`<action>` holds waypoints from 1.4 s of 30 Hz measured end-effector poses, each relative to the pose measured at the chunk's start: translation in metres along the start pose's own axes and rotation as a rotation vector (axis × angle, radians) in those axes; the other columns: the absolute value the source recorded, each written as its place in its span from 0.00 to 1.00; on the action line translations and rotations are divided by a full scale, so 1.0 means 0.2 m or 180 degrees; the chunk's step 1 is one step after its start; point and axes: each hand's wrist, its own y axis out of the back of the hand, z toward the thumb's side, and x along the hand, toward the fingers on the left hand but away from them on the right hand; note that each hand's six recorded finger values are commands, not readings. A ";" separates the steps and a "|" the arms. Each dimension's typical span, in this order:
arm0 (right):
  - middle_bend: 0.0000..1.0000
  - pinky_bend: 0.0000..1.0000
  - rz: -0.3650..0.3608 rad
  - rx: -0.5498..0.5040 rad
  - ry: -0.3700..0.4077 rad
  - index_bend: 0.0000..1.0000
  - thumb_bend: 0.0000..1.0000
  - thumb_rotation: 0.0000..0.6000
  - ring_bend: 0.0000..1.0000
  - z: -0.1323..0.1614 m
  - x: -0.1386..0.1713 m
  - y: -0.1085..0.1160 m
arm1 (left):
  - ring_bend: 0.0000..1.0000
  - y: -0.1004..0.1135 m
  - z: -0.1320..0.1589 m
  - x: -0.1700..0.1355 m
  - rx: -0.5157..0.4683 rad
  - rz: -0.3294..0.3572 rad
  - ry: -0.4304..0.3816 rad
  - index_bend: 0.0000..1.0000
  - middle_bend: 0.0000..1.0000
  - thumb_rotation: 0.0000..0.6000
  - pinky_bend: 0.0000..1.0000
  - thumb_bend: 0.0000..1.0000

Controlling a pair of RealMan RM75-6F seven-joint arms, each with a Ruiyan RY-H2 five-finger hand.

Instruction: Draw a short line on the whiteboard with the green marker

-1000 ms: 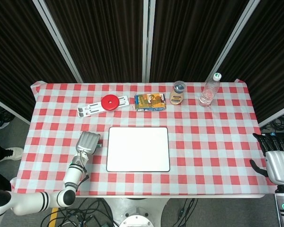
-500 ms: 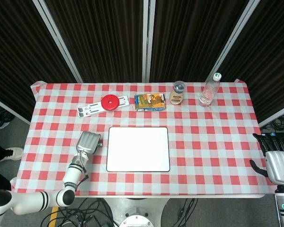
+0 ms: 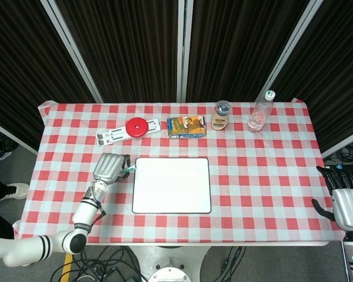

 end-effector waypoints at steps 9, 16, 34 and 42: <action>0.17 0.11 -0.0005 0.0005 -0.0013 0.11 0.16 1.00 0.09 0.00 0.02 0.01 | 0.82 -0.01 0.19 0.05 -0.0952 0.0073 -0.0577 0.56 0.61 1.00 0.96 0.48; 0.17 0.11 0.0033 -0.0007 -0.0010 0.11 0.16 1.00 0.09 0.00 0.02 -0.01 | 0.81 -0.12 0.23 0.09 -0.0771 0.0045 -0.0823 0.56 0.61 1.00 0.95 0.48; 0.16 0.11 0.0065 -0.0002 -0.0025 0.11 0.16 1.00 0.09 0.00 0.01 -0.02 | 0.81 -0.31 0.32 0.12 -0.0458 -0.0037 -0.1145 0.56 0.61 1.00 0.95 0.48; 0.16 0.11 0.0072 0.0000 -0.0098 0.11 0.16 1.00 0.09 -0.04 0.04 -0.01 | 0.81 -0.34 0.47 0.14 -0.0509 -0.0076 -0.1300 0.56 0.61 1.00 0.95 0.48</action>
